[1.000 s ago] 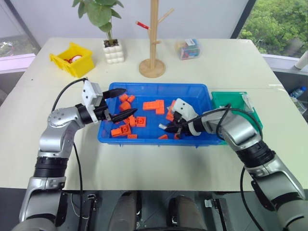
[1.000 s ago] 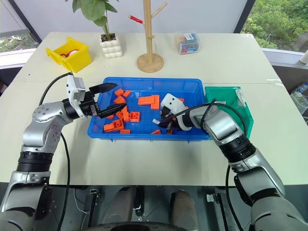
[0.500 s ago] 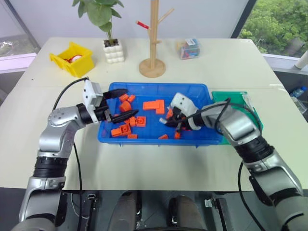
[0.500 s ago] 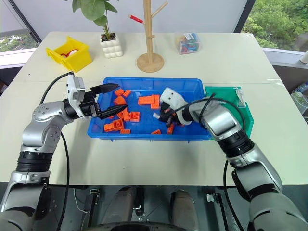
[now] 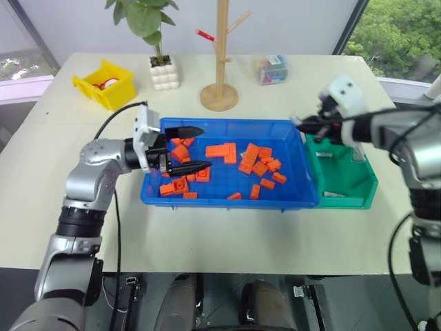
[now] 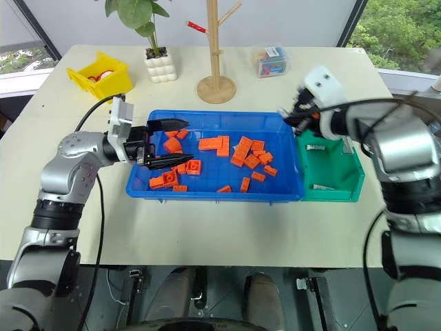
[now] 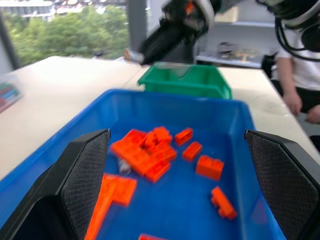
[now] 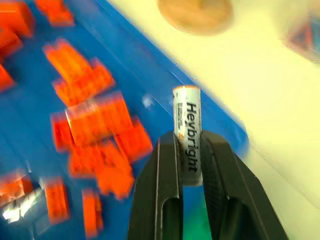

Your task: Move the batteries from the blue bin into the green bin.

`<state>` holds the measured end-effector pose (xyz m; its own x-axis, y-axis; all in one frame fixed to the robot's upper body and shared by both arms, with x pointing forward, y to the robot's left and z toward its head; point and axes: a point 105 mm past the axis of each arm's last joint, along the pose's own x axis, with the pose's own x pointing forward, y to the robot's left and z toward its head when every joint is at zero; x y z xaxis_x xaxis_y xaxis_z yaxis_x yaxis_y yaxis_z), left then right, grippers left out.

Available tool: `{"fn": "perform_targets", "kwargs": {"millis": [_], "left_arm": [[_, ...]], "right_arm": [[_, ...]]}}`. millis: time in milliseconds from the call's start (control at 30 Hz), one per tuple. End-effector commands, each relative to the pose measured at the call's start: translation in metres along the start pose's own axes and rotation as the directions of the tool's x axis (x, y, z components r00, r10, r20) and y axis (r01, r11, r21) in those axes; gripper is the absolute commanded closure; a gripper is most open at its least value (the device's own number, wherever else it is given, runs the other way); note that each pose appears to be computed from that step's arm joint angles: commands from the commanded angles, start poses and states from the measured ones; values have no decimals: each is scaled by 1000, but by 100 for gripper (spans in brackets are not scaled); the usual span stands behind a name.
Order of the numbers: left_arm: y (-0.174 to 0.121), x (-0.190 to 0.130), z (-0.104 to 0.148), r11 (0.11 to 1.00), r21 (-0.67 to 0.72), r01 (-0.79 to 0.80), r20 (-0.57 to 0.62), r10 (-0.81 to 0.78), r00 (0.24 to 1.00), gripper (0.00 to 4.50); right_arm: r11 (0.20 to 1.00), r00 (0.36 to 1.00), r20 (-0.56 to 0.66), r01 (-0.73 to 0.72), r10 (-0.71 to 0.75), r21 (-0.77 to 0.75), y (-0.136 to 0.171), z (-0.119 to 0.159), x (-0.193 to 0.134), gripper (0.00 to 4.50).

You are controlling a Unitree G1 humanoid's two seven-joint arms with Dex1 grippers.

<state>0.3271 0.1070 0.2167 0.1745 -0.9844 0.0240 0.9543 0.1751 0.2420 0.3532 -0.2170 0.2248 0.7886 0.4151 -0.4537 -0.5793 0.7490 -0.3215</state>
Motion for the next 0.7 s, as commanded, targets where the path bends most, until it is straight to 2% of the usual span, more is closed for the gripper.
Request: {"fn": "perform_targets", "kwargs": {"millis": [33,367,433,467,533,567,700], "left_arm": [[7,4,10,998,54,11,9,-11,1000,0],[29,2,-2,995,74,-72,0,72,997,0],[31,-2,-2,993,74,-94,0,94,996,0],[32,-4,-2,992,74,-104,1,104,995,0],[33,-9,-2,990,73,-123,-1,123,992,0],[33,-12,-2,989,73,-131,-3,131,991,0],[32,-18,-2,986,72,-149,-12,150,989,0]], "right_arm": [[995,995,24,96,-96,5,-15,-1,-26,446],[984,987,-72,150,-144,95,-16,-56,-28,446],[984,986,-77,156,-150,88,-17,-59,-28,344],[984,985,-78,159,-152,86,-18,-59,-28,318],[984,986,-75,158,-152,81,-19,-58,-28,215],[985,985,-76,160,-154,71,-20,-58,-29,179],[980,975,-93,200,-201,-22,-31,-55,-30,5]]}}
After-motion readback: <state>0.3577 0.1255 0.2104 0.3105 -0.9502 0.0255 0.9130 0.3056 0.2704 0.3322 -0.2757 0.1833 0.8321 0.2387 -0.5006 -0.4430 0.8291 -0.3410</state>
